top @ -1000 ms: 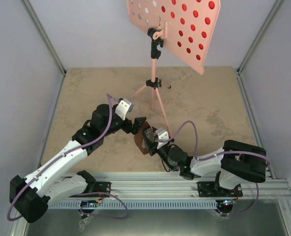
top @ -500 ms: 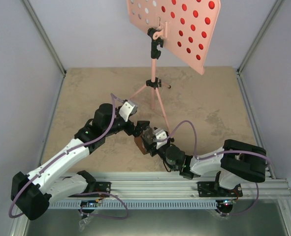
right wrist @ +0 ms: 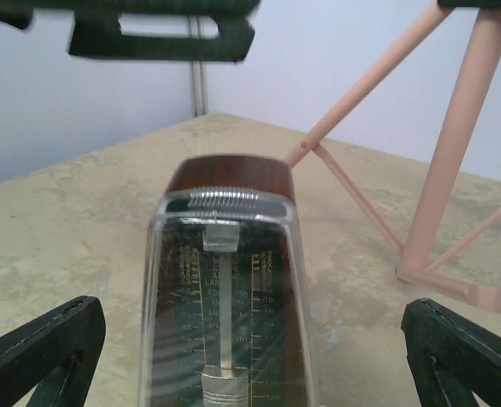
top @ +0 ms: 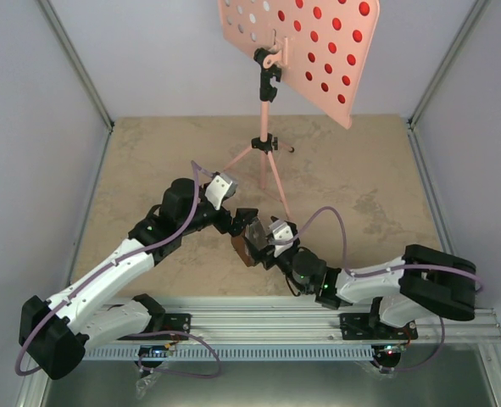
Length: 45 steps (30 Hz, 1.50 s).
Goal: Pack up the instrument practice props
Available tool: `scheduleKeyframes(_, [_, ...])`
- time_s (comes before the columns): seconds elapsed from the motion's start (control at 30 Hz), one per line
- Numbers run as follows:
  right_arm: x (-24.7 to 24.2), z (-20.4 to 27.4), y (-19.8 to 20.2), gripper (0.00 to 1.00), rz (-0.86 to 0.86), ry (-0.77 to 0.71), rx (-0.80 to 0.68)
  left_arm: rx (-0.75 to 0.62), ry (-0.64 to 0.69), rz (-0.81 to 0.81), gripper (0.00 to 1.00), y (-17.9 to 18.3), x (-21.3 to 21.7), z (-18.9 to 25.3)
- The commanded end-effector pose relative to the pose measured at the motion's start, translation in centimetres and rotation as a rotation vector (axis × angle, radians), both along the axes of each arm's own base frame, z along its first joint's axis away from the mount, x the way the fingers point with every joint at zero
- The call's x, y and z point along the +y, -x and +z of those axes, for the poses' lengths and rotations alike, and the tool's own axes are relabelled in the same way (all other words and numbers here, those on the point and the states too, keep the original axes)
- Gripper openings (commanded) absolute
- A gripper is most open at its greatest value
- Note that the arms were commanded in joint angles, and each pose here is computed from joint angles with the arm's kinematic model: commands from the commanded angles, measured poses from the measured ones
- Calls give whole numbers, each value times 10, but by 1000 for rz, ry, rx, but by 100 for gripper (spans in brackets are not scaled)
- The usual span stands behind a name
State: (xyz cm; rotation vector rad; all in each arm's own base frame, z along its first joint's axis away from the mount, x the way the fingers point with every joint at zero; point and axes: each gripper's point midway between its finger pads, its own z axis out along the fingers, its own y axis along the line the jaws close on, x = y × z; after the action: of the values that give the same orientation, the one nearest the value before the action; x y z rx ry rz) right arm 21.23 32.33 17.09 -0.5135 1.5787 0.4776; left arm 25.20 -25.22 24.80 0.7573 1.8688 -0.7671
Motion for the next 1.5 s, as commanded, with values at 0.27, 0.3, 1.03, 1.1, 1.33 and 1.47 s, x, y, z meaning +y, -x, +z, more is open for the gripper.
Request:
scheduleKeyframes(0.27, [-34,39,37,98,198,11,-51,-21,-5,-1,99,0,2,7])
scheduleKeyframes(0.3, [-42,39,35,98,188,19,-37,-13,-5,-10,99,2,1,5])
scheduleKeyframes(1.03, [-151,26,-16,98,-95,-57,104,98,-155,-87,91,10,-24,-40])
scheduleKeyframes(1.1, [-152,25,-16,98,-98,-56,103,92,-164,-85,88,11,-24,-41])
scheduleKeyframes(1.33, [-157,25,-16,98,-120,-64,98,73,-177,-75,74,11,-23,-39])
scheduleKeyframes(1.47, [-160,24,-16,98,-131,-68,97,69,-178,-75,66,11,-23,-39])
